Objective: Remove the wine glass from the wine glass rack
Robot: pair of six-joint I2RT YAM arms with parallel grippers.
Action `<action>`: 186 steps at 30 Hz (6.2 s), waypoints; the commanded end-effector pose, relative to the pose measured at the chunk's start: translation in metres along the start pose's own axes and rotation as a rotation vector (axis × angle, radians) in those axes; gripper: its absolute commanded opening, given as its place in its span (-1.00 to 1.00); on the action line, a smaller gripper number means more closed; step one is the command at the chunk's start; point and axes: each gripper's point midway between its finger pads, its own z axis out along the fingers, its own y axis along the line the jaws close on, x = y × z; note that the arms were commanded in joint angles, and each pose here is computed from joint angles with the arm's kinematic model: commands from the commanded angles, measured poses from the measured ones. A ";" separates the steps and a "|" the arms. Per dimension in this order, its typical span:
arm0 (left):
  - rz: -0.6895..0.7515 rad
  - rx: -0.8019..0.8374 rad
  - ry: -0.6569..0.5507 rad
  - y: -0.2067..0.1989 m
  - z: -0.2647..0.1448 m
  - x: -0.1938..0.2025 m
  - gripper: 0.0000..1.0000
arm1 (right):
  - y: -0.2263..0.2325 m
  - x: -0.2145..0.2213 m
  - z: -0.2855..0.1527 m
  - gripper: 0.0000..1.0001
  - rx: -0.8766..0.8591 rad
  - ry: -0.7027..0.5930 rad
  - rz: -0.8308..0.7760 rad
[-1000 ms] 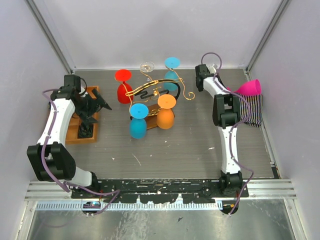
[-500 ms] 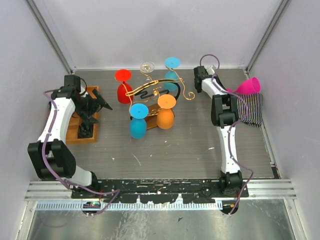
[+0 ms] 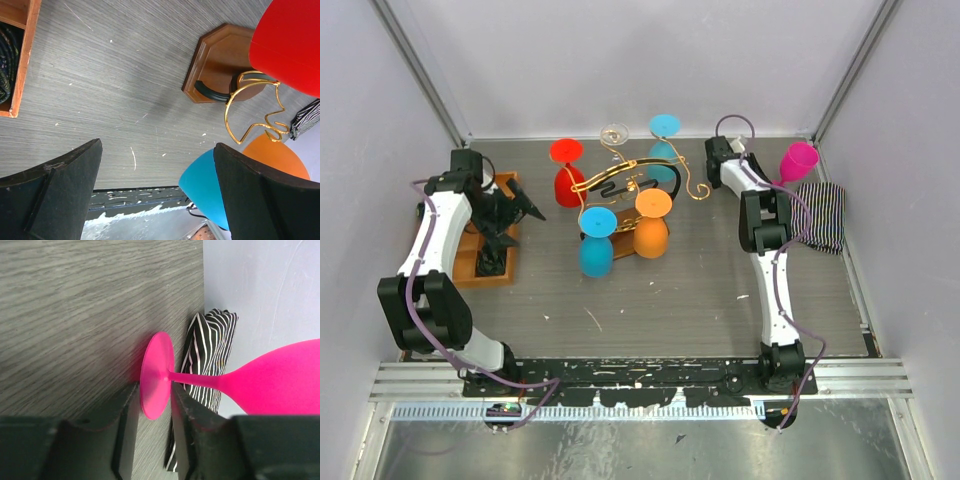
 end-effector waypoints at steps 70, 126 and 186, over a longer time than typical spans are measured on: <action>0.028 0.077 -0.107 -0.019 -0.060 0.009 0.96 | -0.110 -0.138 -0.338 -0.04 -2.031 -0.271 0.769; 0.029 0.066 -0.073 -0.014 -0.049 0.012 0.96 | -0.131 -0.102 -0.406 -0.99 -2.314 -0.285 0.589; -0.006 0.067 0.051 -0.003 -0.004 0.021 0.96 | -0.086 -0.154 -0.098 -0.99 -0.228 -0.533 0.243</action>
